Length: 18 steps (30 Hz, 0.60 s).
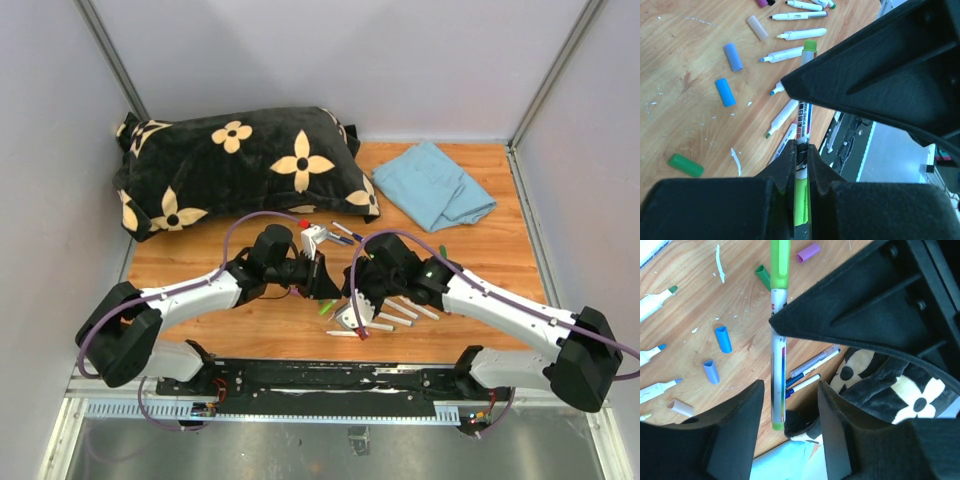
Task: Open the pen caps
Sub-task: Pick up the pen from the center of the board.
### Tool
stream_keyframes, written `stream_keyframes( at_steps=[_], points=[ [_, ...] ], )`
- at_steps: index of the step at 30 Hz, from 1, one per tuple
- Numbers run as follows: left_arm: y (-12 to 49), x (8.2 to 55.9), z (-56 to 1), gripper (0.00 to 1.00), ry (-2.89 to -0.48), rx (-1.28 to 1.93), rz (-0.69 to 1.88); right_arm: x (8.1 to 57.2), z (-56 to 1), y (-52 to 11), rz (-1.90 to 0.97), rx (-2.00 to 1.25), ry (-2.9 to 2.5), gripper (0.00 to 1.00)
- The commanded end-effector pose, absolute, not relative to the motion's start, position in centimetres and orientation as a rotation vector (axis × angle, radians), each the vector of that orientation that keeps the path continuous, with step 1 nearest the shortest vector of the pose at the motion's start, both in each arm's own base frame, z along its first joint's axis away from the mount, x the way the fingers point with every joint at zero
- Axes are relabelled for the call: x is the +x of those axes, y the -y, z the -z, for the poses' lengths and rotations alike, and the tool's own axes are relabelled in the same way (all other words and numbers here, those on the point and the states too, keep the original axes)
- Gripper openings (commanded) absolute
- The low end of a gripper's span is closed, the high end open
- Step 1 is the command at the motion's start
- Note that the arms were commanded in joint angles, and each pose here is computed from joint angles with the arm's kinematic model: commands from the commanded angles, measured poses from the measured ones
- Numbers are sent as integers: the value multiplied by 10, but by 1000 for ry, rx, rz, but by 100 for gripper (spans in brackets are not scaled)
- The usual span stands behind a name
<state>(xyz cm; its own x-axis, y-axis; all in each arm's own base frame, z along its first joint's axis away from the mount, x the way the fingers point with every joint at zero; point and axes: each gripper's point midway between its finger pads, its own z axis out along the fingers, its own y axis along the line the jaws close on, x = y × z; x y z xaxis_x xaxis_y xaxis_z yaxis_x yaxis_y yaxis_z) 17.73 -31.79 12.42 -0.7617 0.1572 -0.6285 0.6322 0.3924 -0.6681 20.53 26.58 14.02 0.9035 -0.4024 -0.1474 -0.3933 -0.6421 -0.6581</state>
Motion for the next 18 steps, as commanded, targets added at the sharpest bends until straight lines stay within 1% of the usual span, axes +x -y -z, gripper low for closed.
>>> stream_keyframes(
  at_steps=[1,4,6,9,10,11,13,14,16,17,18],
  points=[
    [328,176,-141,0,-2116,732,1394,205,-129,-266,72,-2379,-531,39],
    [329,176,-146,0,-2103,732,1401,201,-123,-265,65,-2394,-529,24],
    [329,176,-149,0,-2094,731,1408,198,-121,-263,49,-2394,-537,18],
    [329,176,-154,1,-2076,726,1418,193,-123,-263,20,-2371,-557,6],
    [329,175,-155,10,-2071,721,1420,192,-124,-262,12,-2360,-576,2],
    [328,175,-157,20,-2059,713,1422,192,-127,-261,10,-2343,-599,1],
    [326,175,-164,40,-2029,687,1425,192,-132,-257,-2,-2298,-680,1],
    [323,174,-167,47,-2011,674,1421,191,-136,-254,-8,-2270,-711,1],
    [319,175,-178,59,-1959,639,1413,188,-140,-249,-46,-2220,-772,1],
    [317,176,-184,64,-1930,623,1407,184,-140,-246,-77,-2194,-804,1],
    [314,176,-191,66,-1897,611,1401,181,-143,-243,-105,-2164,-837,1]
  ],
)
